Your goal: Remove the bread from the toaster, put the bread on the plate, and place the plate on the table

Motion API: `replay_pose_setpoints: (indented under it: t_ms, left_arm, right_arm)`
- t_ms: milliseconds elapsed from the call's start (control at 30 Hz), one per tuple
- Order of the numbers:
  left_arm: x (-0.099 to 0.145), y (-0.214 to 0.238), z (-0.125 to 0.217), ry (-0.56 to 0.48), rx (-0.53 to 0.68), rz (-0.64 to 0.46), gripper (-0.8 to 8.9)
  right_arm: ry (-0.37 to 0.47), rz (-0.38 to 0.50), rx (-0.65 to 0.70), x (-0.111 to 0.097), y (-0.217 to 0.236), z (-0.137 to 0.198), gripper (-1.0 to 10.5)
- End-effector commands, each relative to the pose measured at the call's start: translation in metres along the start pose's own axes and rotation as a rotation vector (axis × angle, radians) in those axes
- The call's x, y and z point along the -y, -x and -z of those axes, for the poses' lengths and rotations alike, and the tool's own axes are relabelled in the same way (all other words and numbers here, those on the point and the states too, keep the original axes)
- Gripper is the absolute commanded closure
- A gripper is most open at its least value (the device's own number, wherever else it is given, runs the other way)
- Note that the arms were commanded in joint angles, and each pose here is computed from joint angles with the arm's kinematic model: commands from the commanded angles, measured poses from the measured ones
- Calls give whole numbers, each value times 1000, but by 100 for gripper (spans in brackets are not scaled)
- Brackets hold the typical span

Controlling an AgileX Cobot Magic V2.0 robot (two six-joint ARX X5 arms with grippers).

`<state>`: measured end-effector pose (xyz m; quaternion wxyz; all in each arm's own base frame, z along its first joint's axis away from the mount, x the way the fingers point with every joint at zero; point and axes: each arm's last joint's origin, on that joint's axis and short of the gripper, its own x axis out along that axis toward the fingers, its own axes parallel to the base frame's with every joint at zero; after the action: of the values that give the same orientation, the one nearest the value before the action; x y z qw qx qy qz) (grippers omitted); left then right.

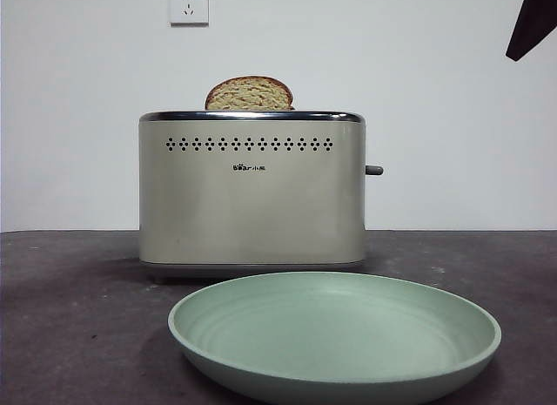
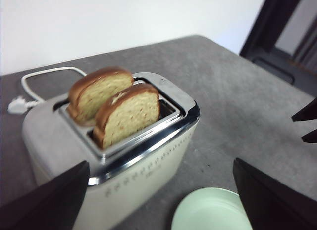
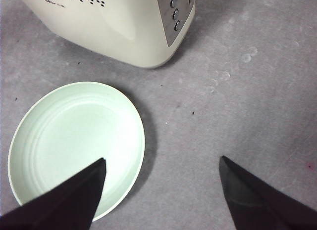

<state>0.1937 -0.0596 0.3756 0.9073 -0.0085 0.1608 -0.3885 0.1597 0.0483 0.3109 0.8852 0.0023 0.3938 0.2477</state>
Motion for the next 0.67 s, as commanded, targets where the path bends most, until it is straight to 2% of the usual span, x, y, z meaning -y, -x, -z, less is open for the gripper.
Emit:
replay_pose_setpoints:
  t_ms: [33, 200, 367, 667]
  left_arm:
    - [-5, -19, -20, -108, -2, 9, 344]
    - [-12, -56, -39, -163, -51, 51, 344]
    - [-16, -92, -42, -232, -104, 69, 344]
    - [-22, -141, -33, -341, -189, 9, 344]
  right_arm:
    - [-4, -8, 10, -1, 1, -4, 577]
    - [-5, -7, 7, -1, 1, -4, 577]
    - [-5, -7, 8, -1, 1, -4, 577]
    - [-4, -7, 8, -1, 1, -4, 577]
